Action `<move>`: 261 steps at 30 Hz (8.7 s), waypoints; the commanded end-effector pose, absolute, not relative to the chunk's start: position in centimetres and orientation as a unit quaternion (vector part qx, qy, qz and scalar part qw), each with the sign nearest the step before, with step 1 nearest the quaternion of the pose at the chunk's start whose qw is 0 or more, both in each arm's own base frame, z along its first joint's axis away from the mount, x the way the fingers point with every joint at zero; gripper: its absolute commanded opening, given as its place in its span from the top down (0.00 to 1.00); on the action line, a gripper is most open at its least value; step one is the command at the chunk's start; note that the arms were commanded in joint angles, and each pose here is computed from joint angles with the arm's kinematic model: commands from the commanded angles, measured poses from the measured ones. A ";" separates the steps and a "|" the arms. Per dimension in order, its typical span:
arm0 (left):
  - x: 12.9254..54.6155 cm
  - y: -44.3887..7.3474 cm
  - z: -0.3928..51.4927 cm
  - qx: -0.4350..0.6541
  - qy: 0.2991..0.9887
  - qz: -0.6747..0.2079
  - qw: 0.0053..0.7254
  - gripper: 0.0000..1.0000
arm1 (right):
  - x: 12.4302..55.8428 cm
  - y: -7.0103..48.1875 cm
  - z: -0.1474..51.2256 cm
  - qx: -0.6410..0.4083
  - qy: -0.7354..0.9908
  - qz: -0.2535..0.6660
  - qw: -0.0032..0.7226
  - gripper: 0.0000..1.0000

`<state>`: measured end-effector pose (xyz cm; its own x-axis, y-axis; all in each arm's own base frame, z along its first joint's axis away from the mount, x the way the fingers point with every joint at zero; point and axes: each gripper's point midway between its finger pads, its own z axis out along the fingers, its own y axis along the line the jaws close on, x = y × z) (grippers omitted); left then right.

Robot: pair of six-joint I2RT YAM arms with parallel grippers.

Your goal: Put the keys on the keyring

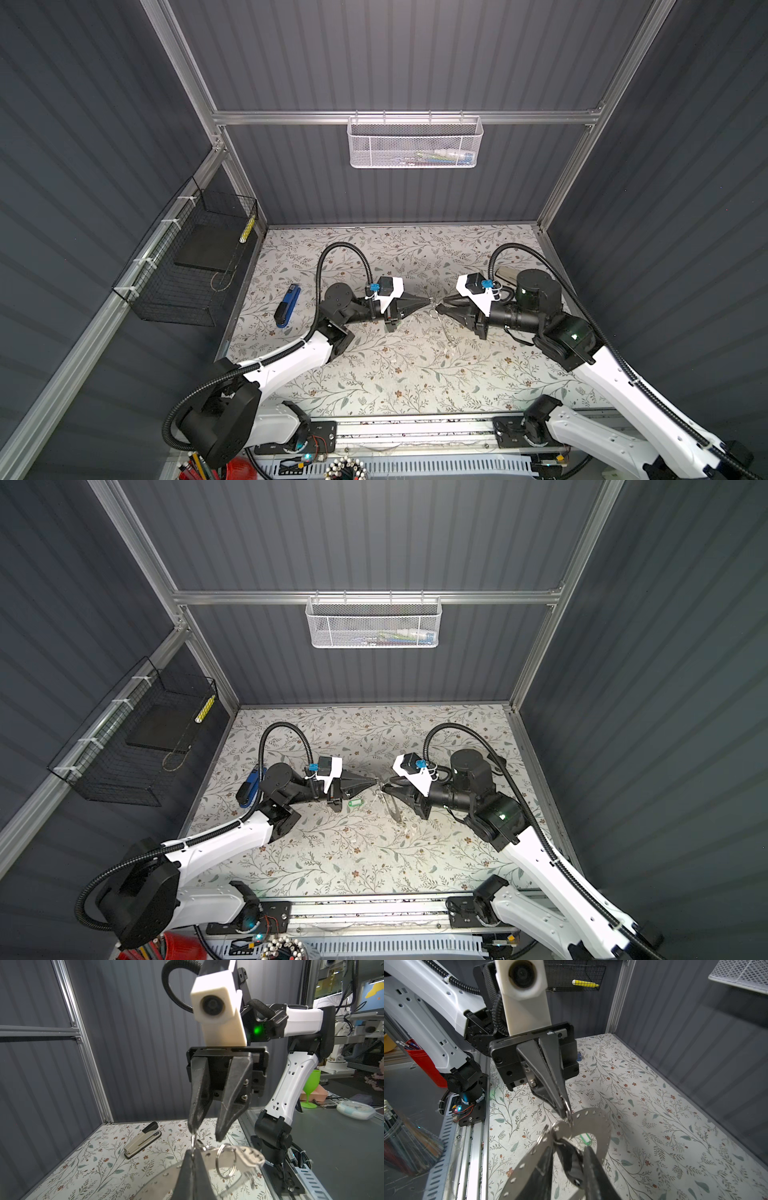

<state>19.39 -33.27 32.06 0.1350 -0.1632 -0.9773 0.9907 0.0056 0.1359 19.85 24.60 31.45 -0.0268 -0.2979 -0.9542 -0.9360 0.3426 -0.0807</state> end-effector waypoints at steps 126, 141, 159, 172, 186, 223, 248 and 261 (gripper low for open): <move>22.7 -36.8 34.8 0.471 0.528 -0.418 0.570 1.00 | 23.1 20.9 29.0 -0.378 0.688 0.205 0.585 0.54; 23.9 -37.7 37.0 0.409 0.512 -0.429 0.622 1.00 | 25.3 21.6 33.2 -0.399 0.643 0.158 0.634 0.44; 24.9 -37.2 39.2 0.321 0.509 -0.419 0.680 1.00 | 27.6 20.5 33.9 -0.299 0.664 0.139 0.671 0.42; 24.9 -37.4 40.1 0.301 0.498 -0.426 0.693 1.00 | 27.1 21.8 36.0 -0.290 0.633 0.152 0.702 0.47; 23.4 -37.2 40.2 0.336 0.482 -0.420 0.691 1.00 | 23.5 21.4 35.7 -0.322 0.650 0.240 0.646 0.42; 21.9 -37.8 39.8 0.385 0.452 -0.439 0.674 1.00 | 23.2 19.3 40.0 -0.091 0.653 0.495 0.566 0.76; 21.7 -37.6 39.8 0.390 0.450 -0.435 0.676 1.00 | 23.8 20.3 39.3 -0.084 0.665 0.523 0.526 1.00; 20.6 -37.4 40.5 0.399 0.422 -0.450 0.679 1.00 | 24.9 20.0 37.1 -0.060 0.694 0.527 0.488 1.00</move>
